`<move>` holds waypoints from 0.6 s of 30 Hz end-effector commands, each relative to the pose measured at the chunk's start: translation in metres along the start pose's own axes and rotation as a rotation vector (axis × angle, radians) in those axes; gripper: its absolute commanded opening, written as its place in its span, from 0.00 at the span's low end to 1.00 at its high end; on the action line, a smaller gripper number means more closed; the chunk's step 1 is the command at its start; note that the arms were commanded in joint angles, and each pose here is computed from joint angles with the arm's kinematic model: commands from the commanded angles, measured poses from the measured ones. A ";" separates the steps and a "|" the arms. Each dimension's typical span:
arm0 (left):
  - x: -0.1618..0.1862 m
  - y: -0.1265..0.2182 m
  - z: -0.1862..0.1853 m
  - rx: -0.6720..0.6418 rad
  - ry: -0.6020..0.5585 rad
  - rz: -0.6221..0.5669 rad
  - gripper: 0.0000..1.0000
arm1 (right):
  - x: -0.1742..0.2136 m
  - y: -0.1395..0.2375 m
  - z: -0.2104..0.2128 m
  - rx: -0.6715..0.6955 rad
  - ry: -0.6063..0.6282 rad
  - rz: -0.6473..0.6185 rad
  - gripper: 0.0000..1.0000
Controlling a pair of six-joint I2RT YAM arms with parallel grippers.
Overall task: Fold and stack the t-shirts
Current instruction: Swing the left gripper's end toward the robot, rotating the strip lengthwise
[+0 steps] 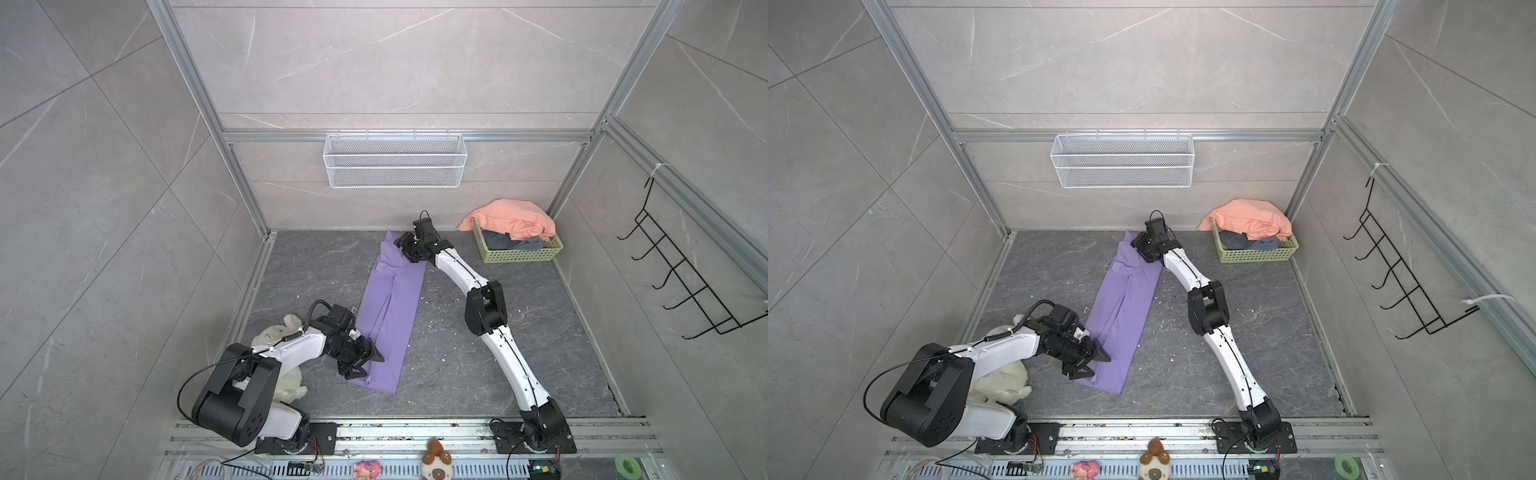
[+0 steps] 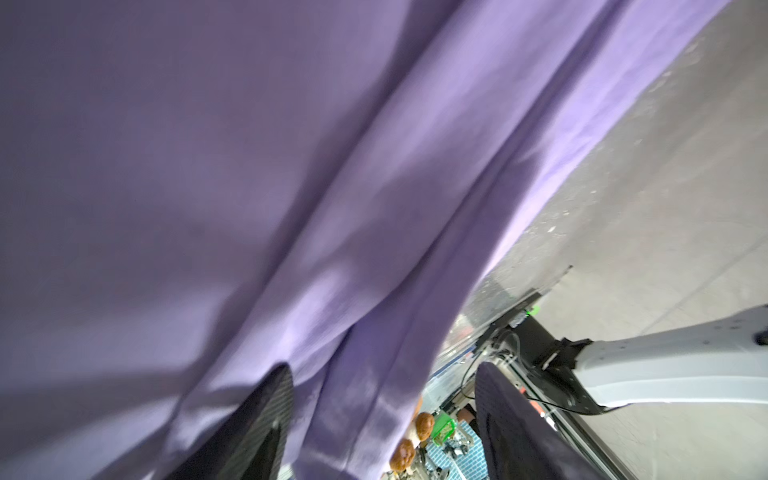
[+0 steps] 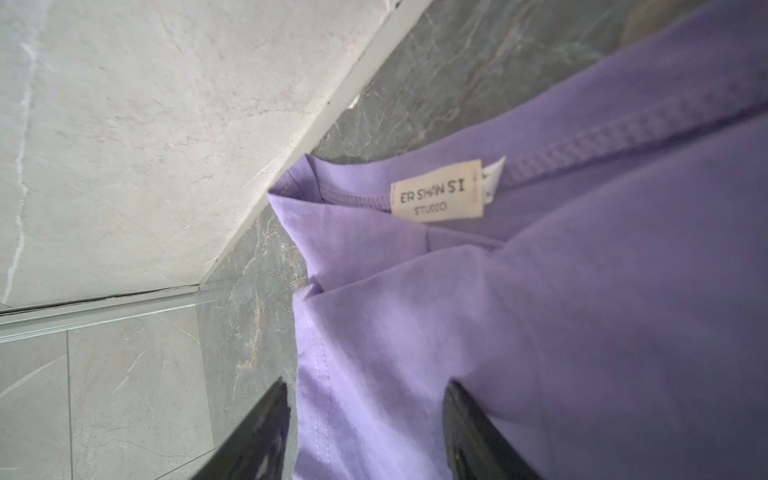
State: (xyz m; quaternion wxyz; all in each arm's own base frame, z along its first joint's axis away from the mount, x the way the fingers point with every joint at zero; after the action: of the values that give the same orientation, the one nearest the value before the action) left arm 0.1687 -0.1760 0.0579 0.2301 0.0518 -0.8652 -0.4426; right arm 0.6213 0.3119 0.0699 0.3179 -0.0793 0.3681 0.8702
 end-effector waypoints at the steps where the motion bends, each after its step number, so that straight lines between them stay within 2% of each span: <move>1: 0.010 0.020 0.022 -0.166 -0.021 -0.046 0.73 | -0.006 -0.003 0.006 -0.056 0.041 -0.017 0.61; 3: 0.007 0.037 0.004 -0.127 -0.073 -0.111 0.73 | -0.021 0.012 0.027 -0.114 0.082 -0.047 0.62; 7: -0.007 0.065 -0.008 -0.173 -0.117 -0.238 0.73 | -0.037 0.046 0.064 -0.168 0.138 -0.062 0.62; 11: -0.022 0.078 -0.008 -0.267 -0.150 -0.308 0.73 | -0.026 0.069 0.070 -0.105 0.167 0.002 0.61; 18: -0.053 0.074 -0.008 -0.412 -0.241 -0.347 0.70 | 0.020 0.120 0.060 0.082 0.260 0.104 0.61</move>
State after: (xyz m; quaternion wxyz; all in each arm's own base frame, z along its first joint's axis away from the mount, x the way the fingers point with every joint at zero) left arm 0.2219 -0.1338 0.1044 0.0837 0.1151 -0.7869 -0.6005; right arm 0.5741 0.3002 0.1569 0.2553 -0.1405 0.4065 0.8659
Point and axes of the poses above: each gripper's point midway between its finger pads, its own y axis back along the fingers, its own z axis along the line the jaws close on, x = y × z, the point moved 3 cm from there along y, back along the fingers, and after that the axes turned 8 degrees about y, right-handed, at the moved point
